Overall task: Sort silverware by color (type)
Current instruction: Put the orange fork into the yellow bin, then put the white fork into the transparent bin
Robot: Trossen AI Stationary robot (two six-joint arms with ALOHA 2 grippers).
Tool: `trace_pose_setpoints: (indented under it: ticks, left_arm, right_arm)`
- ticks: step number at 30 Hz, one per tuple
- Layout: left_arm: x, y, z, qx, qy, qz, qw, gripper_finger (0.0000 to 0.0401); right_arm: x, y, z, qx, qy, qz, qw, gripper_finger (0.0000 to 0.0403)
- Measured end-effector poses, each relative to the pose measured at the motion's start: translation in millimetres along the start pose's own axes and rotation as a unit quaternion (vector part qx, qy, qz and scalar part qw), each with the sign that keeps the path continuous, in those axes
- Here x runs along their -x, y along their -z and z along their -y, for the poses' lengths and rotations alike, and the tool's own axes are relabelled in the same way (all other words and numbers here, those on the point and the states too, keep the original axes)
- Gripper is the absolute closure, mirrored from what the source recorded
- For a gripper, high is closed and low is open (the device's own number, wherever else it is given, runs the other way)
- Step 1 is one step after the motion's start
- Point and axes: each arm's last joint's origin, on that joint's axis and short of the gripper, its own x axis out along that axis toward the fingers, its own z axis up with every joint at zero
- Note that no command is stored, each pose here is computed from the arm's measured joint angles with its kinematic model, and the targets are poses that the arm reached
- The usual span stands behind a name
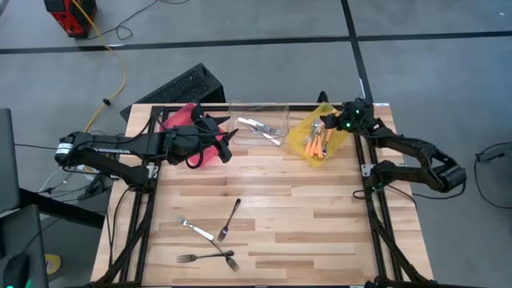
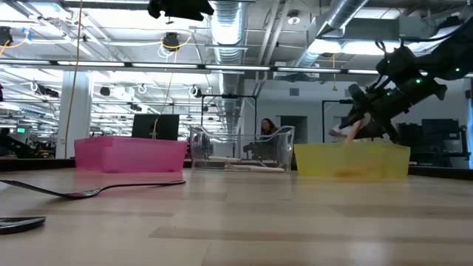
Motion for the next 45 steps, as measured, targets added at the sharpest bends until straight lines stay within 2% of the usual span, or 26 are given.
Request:
trace_pose_setpoints:
  ticks: [4, 9, 15, 25, 29, 33, 40, 45]
  left_arm:
    - [0, 0, 0, 0.01, 0.0, 0.0, 1.0, 0.0193]
    - [0, 0, 0, 0.013, 0.0, 0.0, 1.0, 0.0193]
    - [0, 0, 0, 0.011, 0.0, -0.002, 1.0, 0.0193]
    - [0, 11, 1, 0.01, 0.017, -0.047, 0.999, 0.0193]
    - [1, 11, 1, 0.01, 0.017, -0.05, 0.999, 0.0192]
    - [1, 12, 1, 0.006, 0.019, -0.055, 0.998, 0.0192]
    - [3, 22, 3, -0.035, 0.072, -0.103, 0.992, 0.0192]
    - [7, 34, 7, -0.046, 0.169, -0.163, 0.971, 0.0192]
  right_arm:
    - [0, -8, -5, 0.041, 0.013, -0.021, 0.999, 0.0184]
    - [3, -12, -6, 0.096, 0.077, -0.074, 0.99, 0.0185]
    - [6, -18, -8, 0.137, 0.119, -0.094, 0.979, 0.0185]
    - [6, -26, -13, 0.181, 0.143, -0.123, 0.965, 0.0185]
    - [6, -29, -22, 0.216, 0.158, -0.137, 0.954, 0.0185]
    - [8, -34, -34, 0.24, 0.196, -0.141, 0.94, 0.0185]
    - [16, -53, -60, 0.271, 0.226, -0.135, 0.926, 0.0185]
    - [29, -77, -82, 0.281, 0.237, -0.11, 0.923, 0.0185]
